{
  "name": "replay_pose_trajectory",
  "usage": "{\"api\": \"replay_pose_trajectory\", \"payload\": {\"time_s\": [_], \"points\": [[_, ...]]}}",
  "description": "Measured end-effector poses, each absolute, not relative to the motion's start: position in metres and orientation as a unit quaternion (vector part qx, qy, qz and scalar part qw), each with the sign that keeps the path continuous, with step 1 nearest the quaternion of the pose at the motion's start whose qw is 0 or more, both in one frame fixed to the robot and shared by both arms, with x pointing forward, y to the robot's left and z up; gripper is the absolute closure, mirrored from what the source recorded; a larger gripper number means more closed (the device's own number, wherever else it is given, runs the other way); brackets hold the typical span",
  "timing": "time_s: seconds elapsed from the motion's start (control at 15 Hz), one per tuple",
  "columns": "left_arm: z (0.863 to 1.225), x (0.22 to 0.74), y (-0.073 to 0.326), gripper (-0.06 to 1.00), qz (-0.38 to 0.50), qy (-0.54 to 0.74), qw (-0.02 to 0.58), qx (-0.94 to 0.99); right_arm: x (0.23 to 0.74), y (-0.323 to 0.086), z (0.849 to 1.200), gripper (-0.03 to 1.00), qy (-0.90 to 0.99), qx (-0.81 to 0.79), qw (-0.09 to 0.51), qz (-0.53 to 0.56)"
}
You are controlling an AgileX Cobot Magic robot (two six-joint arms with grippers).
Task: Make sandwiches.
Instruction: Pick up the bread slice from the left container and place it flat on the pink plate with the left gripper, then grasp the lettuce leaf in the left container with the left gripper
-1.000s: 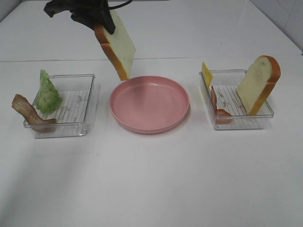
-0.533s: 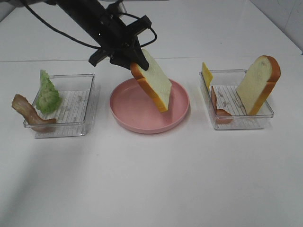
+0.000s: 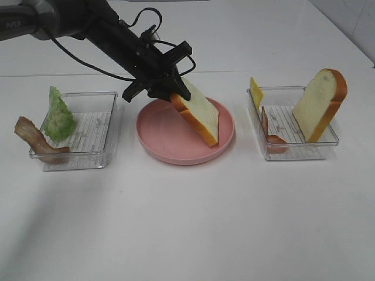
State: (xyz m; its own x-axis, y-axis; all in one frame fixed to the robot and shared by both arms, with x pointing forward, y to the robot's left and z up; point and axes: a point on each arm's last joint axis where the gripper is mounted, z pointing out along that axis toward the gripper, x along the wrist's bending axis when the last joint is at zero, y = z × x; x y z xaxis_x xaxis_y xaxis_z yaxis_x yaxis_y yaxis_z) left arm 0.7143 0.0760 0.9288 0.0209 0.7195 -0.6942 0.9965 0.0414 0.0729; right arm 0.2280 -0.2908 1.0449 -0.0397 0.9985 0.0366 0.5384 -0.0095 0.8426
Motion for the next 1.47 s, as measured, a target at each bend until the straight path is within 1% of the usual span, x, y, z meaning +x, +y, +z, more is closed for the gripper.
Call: {"api": "replay_pose_trajectory", "payload": {"time_s": [0.07, 0.13, 0.27, 0.33, 0.4, 0.47, 0.6, 0.67, 0.73, 0.87, 1.0, 1.07, 1.27, 1.33, 1.47], "points": [[0.929, 0.714, 0.076, 0.74, -0.236, 0.659, 0.295, 0.650, 0.228, -0.291, 1.045, 0.19, 0.626, 0.614, 0.322, 0.358], [0.929, 0.714, 0.076, 0.67, -0.238, 0.659, 0.295, 0.650, 0.228, -0.291, 1.045, 0.19, 0.626, 0.614, 0.322, 0.358], [0.929, 0.713, 0.076, 0.40, -0.240, 0.650, 0.291, 0.659, 0.228, -0.291, 1.045, 0.19, 0.626, 0.614, 0.322, 0.358], [0.929, 0.711, 0.076, 0.29, -0.242, 0.640, 0.289, 0.670, 0.228, -0.291, 1.045, 0.19, 0.626, 0.614, 0.322, 0.358], [0.928, 0.710, 0.076, 0.24, -0.241, 0.629, 0.287, 0.681, 0.228, -0.291, 1.045, 0.19, 0.626, 0.614, 0.322, 0.358], [0.928, 0.710, 0.077, 0.23, -0.238, 0.626, 0.284, 0.686, 0.228, -0.291, 1.045, 0.19, 0.626, 0.614, 0.322, 0.358], [0.933, 0.710, 0.080, 0.21, -0.197, 0.612, 0.270, 0.717, 0.228, -0.291, 1.045, 0.19, 0.626, 0.614, 0.322, 0.358], [0.944, 0.711, 0.083, 0.21, -0.151, 0.601, 0.254, 0.743, 0.228, -0.291, 1.045, 0.19, 0.626, 0.614, 0.322, 0.358], [0.949, 0.712, 0.085, 0.21, -0.124, 0.596, 0.238, 0.757, 0.228, -0.291, 1.045, 0.19, 0.626, 0.614, 0.322, 0.358], [0.961, 0.711, 0.081, 0.21, -0.095, 0.594, 0.220, 0.768, 0.228, -0.291, 1.045, 0.19, 0.626, 0.614, 0.322, 0.358], [0.975, 0.715, 0.081, 0.21, -0.067, 0.604, 0.224, 0.762, 0.228, -0.291, 1.045, 0.19, 0.626, 0.614, 0.322, 0.358], [0.988, 0.719, 0.084, 0.21, -0.040, 0.618, 0.229, 0.751, 0.228, -0.291, 1.045, 0.19, 0.626, 0.614, 0.322, 0.358], [1.008, 0.718, 0.090, 0.21, -0.014, 0.642, 0.235, 0.730, 0.228, -0.291, 1.045, 0.19, 0.626, 0.614, 0.322, 0.358], [1.025, 0.718, 0.100, 0.21, 0.014, 0.644, 0.239, 0.726, 0.228, -0.291, 1.045, 0.19, 0.626, 0.614, 0.322, 0.358], [1.047, 0.719, 0.120, 0.21, 0.040, 0.653, 0.250, 0.714, 0.228, -0.291, 1.045, 0.19, 0.626, 0.614, 0.322, 0.358]]}}
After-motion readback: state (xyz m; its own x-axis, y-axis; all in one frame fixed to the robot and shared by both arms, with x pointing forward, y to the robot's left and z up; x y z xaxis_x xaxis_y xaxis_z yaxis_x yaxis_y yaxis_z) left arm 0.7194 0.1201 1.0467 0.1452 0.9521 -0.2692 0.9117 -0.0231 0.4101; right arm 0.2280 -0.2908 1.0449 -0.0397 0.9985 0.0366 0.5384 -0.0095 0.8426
